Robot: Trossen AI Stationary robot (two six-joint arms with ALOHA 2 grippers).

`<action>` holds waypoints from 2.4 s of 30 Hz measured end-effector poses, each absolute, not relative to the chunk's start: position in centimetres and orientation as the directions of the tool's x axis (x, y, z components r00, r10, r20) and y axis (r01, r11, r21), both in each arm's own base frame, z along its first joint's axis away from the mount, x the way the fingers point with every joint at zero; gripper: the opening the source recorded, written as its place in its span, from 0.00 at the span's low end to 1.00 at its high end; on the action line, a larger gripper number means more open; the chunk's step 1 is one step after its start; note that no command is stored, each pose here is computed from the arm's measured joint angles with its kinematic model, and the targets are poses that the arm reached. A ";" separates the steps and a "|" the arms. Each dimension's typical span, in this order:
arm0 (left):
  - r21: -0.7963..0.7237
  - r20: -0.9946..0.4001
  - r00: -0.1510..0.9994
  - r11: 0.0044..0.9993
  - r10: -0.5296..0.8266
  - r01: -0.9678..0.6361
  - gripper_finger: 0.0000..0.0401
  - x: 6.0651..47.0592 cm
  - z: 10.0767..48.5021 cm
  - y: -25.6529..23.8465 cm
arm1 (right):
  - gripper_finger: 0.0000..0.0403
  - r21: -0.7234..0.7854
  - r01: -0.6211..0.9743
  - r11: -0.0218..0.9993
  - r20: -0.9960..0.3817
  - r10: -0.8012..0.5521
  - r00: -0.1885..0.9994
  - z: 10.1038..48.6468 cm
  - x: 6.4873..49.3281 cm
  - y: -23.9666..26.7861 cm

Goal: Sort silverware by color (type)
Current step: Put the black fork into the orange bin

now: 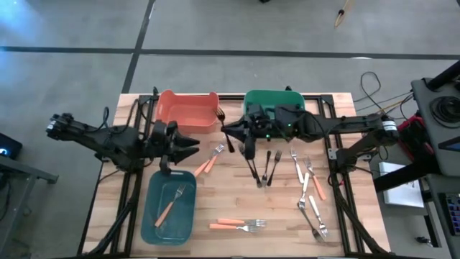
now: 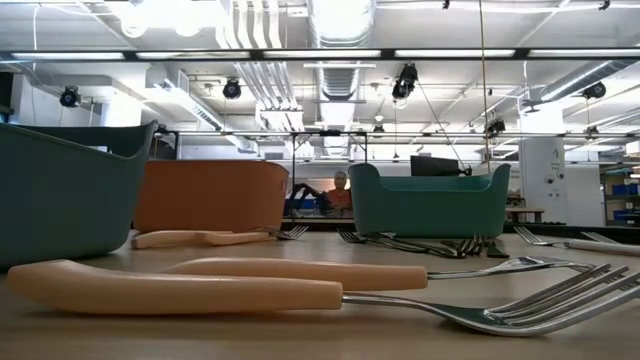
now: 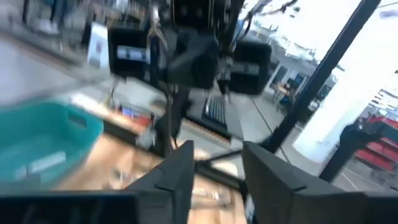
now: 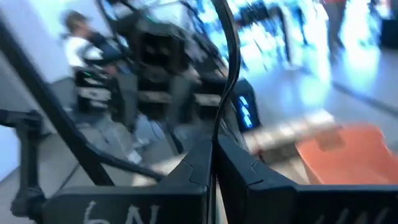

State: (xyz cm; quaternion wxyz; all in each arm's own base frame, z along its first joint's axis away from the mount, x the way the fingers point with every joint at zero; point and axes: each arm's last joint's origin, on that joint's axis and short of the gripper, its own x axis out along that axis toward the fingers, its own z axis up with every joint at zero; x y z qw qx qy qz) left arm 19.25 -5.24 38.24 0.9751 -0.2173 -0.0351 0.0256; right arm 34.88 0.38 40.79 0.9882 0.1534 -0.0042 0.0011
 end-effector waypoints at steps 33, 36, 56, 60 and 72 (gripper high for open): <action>-0.358 0.251 0.953 0.931 0.170 -0.072 0.45 24.8 37.8 -5.5 | 0.02 0.177 -0.226 0.958 0.105 0.210 0.972 39.8 36.8 1.3; -0.372 0.263 0.949 0.926 0.174 -0.067 0.45 25.2 37.7 -5.5 | 0.02 0.176 -0.224 0.959 0.096 0.210 0.973 39.7 36.8 1.3; -0.427 0.277 0.938 0.901 0.208 -0.074 0.02 25.6 37.6 -4.9 | 0.02 0.170 -0.212 0.962 0.052 0.206 0.977 39.3 36.9 1.2; -0.432 0.276 0.938 0.899 0.210 -0.074 0.02 25.6 37.6 -4.9 | 0.02 0.170 -0.211 0.963 0.051 0.205 0.977 39.3 36.9 1.2; -0.440 0.271 0.931 0.892 0.246 -0.108 0.00 25.7 37.6 -4.5 | 0.19 0.210 -0.207 0.955 0.052 0.201 0.978 39.3 36.8 1.2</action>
